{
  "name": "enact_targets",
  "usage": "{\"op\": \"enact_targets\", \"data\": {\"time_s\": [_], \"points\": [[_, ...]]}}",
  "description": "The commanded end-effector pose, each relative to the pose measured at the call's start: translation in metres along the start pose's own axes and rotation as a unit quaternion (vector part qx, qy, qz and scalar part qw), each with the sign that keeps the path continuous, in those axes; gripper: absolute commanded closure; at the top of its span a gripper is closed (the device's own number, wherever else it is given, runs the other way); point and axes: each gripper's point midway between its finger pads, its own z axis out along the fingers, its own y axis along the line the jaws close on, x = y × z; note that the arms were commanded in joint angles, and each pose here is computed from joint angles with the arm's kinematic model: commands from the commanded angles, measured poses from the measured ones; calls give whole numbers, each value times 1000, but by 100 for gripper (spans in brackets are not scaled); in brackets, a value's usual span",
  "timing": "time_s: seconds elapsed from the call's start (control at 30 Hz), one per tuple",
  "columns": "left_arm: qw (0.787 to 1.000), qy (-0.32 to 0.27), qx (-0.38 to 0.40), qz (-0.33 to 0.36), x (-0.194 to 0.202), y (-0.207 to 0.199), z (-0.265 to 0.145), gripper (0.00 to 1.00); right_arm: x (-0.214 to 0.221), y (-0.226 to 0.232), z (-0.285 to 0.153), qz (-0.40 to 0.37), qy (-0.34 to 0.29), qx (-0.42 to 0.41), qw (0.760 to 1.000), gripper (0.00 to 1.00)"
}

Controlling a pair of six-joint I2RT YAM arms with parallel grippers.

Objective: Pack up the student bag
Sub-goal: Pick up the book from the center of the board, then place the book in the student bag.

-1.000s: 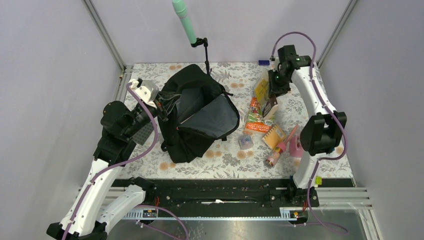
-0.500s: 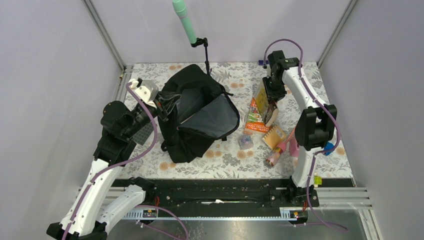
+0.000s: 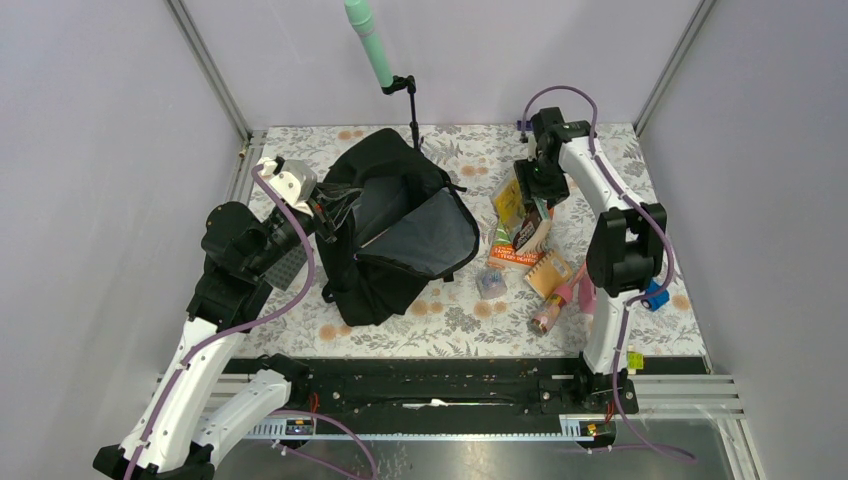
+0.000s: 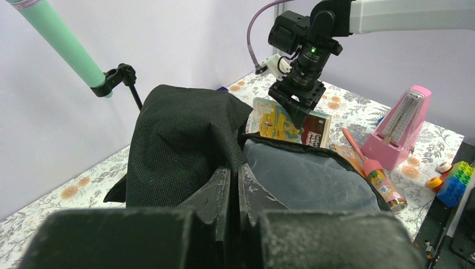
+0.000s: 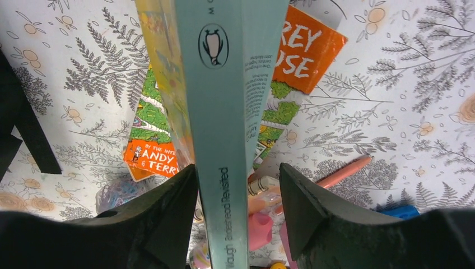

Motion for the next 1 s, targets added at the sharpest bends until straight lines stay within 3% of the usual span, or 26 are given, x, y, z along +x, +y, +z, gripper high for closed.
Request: {"op": "enact_targets", "data": {"time_s": [0.0,0.17,0.27,0.33,0.47,0.57,0.8,0.87,0.97], "points": [[999,-41,9,16,-21,-4,-1,100,4,7,17,-3,17,-12,1000,38],[999,-41,10,16,-21,-4,-1,100,3,13,17,-2,13,-26,1000,46],[999,-41,10,16,-21,-4,-1,100,-6,17,0,3,-10,-37,999,83],[999,-40,9,16,-21,-4,-1,100,-14,15,-28,10,-41,-33,999,97],[999,-43,19,18,-21,-7,0,100,-25,12,-116,37,-144,-31,988,100],[998,-47,20,20,-24,-8,-2,100,-24,32,-174,31,-232,-87,968,100],[998,-57,22,8,-30,-11,-5,100,-5,122,-280,-110,-428,-264,858,100],[998,-58,20,9,-31,-11,-6,100,6,146,-305,-162,-473,-303,811,100],[998,-59,19,11,-33,-11,-7,100,26,185,-335,-247,-536,-369,718,100]]}}
